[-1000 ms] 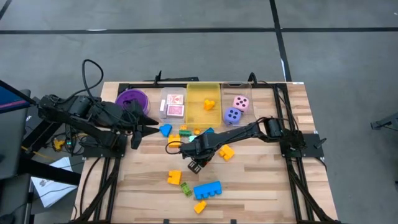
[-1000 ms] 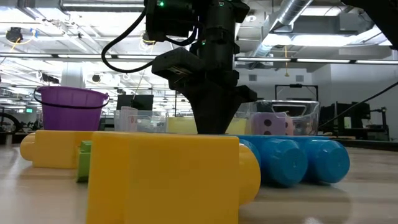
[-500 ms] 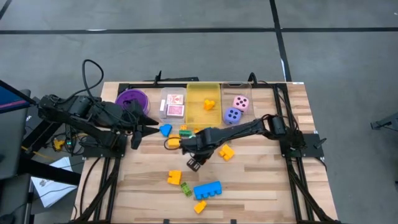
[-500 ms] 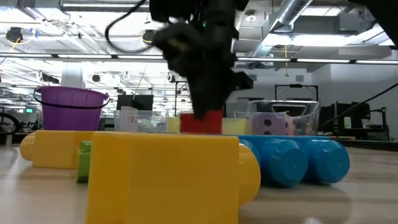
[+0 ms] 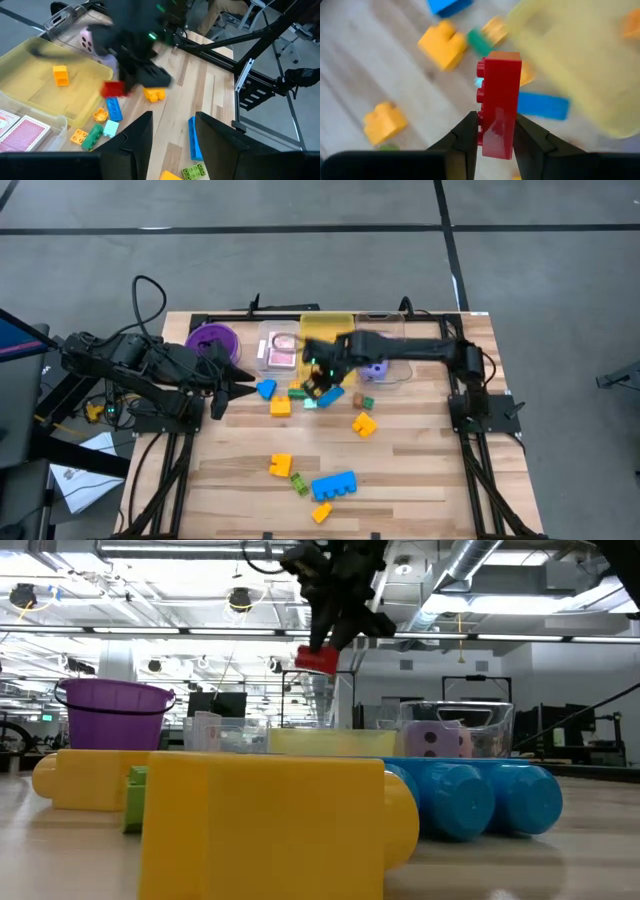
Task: Pick & Place Toys
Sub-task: Put the red gamepiece into the yellow bin
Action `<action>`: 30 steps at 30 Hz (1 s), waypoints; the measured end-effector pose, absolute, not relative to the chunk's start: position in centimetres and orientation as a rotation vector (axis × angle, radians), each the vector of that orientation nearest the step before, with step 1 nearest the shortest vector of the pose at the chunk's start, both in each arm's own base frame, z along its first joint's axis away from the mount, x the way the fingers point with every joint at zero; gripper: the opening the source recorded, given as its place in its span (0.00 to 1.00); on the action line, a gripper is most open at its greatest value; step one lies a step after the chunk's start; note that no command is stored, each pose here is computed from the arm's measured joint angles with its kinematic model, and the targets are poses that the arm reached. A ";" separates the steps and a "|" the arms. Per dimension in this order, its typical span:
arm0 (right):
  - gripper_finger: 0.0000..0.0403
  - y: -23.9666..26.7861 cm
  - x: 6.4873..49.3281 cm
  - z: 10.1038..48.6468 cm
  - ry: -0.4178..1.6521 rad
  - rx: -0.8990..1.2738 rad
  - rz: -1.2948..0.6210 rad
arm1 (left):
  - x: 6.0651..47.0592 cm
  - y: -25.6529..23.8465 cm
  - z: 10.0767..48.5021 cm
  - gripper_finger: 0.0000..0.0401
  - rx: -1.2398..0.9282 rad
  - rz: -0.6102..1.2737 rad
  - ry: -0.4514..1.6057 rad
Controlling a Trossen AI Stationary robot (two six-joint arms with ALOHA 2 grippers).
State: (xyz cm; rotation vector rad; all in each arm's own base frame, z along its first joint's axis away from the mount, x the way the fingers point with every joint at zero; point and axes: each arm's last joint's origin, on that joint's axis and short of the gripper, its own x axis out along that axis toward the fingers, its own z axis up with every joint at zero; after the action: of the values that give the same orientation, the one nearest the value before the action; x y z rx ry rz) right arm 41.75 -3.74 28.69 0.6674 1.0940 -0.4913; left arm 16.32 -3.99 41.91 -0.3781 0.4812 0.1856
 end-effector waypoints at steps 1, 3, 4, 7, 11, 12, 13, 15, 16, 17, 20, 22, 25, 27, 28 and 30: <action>0.23 -4.7 41.6 28.8 1.086 0.673 -0.505 | 16.3 -4.0 41.9 0.36 -0.380 0.186 0.481; 0.23 -6.5 41.4 28.8 1.076 0.681 -0.532 | 16.3 -4.0 41.9 0.36 -0.382 0.187 0.481; 0.23 -7.4 41.2 28.7 1.074 0.687 -0.548 | 16.3 -4.0 41.9 0.36 -0.383 0.188 0.481; 0.23 -9.8 41.0 28.4 1.063 0.697 -0.583 | 16.3 -4.0 41.9 0.36 -0.401 0.193 0.479; 0.23 -12.3 40.5 28.4 1.033 0.709 -0.617 | 16.3 -3.9 41.9 0.36 -0.409 0.212 0.471; 0.23 -13.0 40.4 28.4 1.022 0.717 -0.626 | 16.3 -3.9 41.9 0.36 -0.417 0.219 0.469; 0.23 -13.6 40.2 28.4 1.014 0.726 -0.638 | 16.3 -3.9 41.9 0.36 -0.420 0.223 0.467; 0.23 -14.7 39.9 28.5 1.000 0.733 -0.650 | 16.3 -3.9 41.9 0.36 -0.420 0.227 0.466; 0.23 -15.3 39.7 28.5 0.996 0.736 -0.658 | 16.3 -3.9 41.9 0.36 -0.420 0.227 0.465; 0.23 -15.7 39.5 28.4 0.996 0.740 -0.662 | 16.4 -3.9 41.9 0.36 -0.420 0.227 0.467; 0.23 -16.7 39.1 27.5 1.011 0.773 -0.628 | 16.5 -3.9 41.9 0.36 -0.421 0.242 0.464; 0.23 -16.9 38.9 26.6 1.037 0.801 -0.593 | 16.6 -3.9 41.8 0.36 -0.424 0.259 0.461; 0.23 -16.7 38.4 24.9 1.100 0.832 -0.541 | 16.8 -3.9 41.7 0.36 -0.420 0.275 0.462; 0.23 -16.6 38.5 23.8 1.102 0.833 -0.511 | 17.0 -4.0 41.6 0.36 -0.418 0.277 0.465; 0.23 -16.6 38.4 23.3 1.111 0.827 -0.512 | 17.0 -4.0 41.6 0.36 -0.417 0.277 0.467; 0.23 -16.6 38.2 22.5 1.115 0.822 -0.525 | 17.1 -4.0 41.6 0.36 -0.417 0.278 0.469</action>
State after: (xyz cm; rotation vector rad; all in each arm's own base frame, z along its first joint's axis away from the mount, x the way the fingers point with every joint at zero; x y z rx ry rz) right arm 38.23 -16.60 22.52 0.8225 1.1153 -0.5248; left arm 17.11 -4.02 41.56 -0.4165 0.4686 0.2780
